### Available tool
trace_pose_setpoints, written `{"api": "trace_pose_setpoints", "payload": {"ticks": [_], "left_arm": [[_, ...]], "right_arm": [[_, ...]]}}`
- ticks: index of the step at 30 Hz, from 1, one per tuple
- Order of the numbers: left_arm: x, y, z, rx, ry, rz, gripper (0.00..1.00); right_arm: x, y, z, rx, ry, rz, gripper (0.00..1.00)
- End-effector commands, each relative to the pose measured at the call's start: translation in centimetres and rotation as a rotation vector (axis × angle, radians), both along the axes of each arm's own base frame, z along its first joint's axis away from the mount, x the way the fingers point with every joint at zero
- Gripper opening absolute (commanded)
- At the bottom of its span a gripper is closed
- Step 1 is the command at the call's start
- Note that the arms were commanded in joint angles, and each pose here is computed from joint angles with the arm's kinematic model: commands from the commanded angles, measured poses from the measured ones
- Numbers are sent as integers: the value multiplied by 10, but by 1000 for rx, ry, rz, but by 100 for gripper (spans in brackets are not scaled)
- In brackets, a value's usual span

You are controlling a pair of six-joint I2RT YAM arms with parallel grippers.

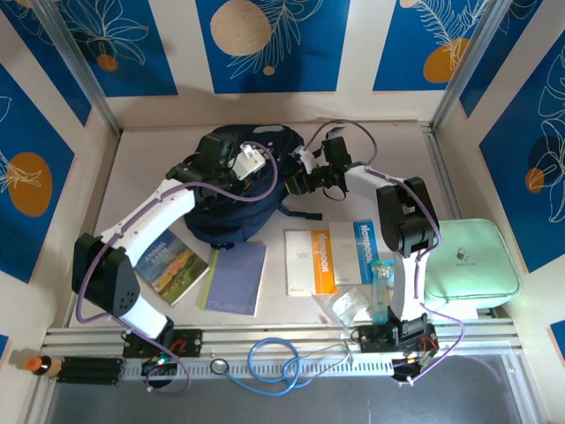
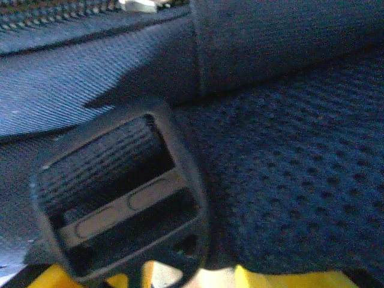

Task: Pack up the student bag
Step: Unzip the student bag at the top-center of the table.

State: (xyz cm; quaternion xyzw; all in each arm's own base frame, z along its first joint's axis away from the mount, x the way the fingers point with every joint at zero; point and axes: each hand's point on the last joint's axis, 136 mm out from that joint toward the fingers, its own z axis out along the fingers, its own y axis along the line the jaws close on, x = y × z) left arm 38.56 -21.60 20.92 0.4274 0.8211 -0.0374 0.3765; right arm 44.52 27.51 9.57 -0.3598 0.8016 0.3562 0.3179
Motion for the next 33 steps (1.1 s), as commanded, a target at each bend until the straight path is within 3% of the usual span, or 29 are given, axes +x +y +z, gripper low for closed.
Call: {"api": "trace_pose_setpoints", "payload": {"ticks": [1, 4, 10, 26, 33], "left_arm": [[10, -6, 49, -110, -136, -4, 0], [11, -6, 47, -107, -134, -1, 0], [13, -3, 46, -98, -136, 17, 0], [39, -22, 24, -211, -23, 137, 0], [50, -22, 18, -185, -33, 186, 0]], "right_arm": [[-9, 16, 12, 60, -7, 97, 29], [-7, 16, 11, 46, -16, 95, 15], [-6, 10, 9, 24, -64, 61, 3], [-72, 17, 15, 32, -51, 37, 5], [-84, 19, 14, 61, -15, -41, 11]]}}
